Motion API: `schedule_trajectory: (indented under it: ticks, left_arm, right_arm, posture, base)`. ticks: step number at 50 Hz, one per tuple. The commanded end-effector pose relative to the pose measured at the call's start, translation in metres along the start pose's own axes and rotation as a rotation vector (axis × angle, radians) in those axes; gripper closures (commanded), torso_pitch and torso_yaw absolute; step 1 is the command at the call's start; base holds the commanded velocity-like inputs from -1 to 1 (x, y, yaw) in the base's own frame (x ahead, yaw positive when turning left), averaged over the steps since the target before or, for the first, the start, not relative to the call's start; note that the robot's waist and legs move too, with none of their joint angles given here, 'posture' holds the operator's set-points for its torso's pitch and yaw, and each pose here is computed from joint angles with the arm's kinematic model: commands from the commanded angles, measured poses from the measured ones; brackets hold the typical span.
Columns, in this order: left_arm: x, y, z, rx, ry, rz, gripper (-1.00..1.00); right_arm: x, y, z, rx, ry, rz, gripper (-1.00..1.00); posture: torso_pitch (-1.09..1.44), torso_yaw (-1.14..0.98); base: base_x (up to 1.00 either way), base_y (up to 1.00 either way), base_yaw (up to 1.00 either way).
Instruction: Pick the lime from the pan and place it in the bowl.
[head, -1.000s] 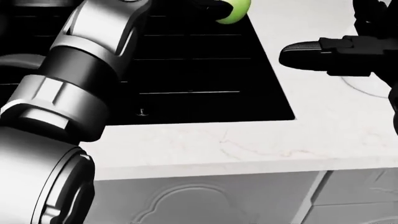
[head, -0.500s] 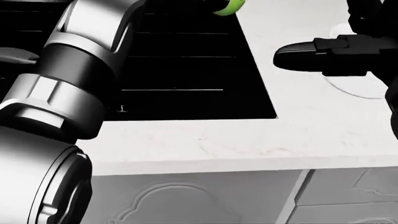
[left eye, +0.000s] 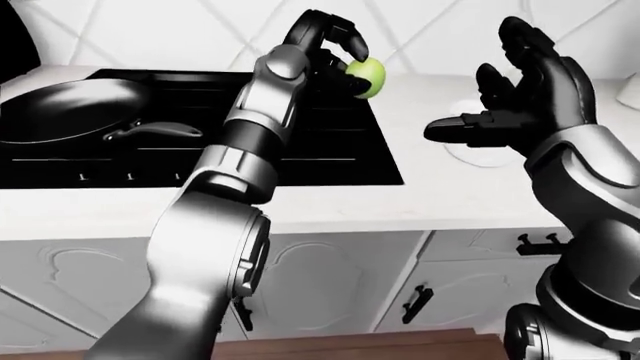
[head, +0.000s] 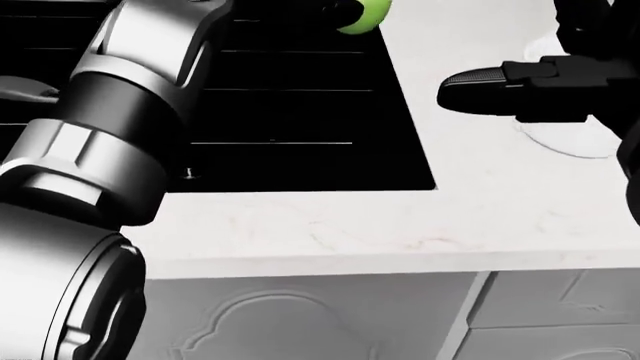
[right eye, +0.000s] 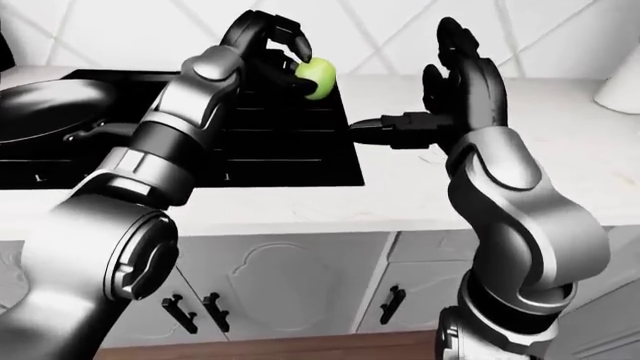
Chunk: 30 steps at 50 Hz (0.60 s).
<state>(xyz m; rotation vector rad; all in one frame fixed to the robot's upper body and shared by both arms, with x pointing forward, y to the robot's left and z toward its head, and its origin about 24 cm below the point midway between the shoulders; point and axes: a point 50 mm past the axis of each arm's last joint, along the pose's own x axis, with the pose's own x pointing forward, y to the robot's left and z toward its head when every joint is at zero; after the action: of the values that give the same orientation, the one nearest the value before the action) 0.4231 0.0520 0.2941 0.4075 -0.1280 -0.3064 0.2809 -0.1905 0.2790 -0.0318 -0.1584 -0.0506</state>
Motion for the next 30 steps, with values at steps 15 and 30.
schedule_trajectory:
  ticks: [15,30]
  left_arm:
    - [-0.0033,0.0064,0.0353,0.018,-0.135,0.025,0.66]
    - [-0.0029,0.0039,0.0355,0.019,-0.135,0.019,0.68]
  right_arm:
    - [-0.0035,-0.0028,0.0146,-0.002,-0.078,-0.017,-1.0]
    - [-0.0036,-0.0046,0.0162,0.002,-0.082,-0.021,-1.0]
  posture:
    - [0.0,0.0]
    - [0.0,0.0]
  base:
    - [0.03,-0.1,0.0]
    - [0.03,-0.1,0.0]
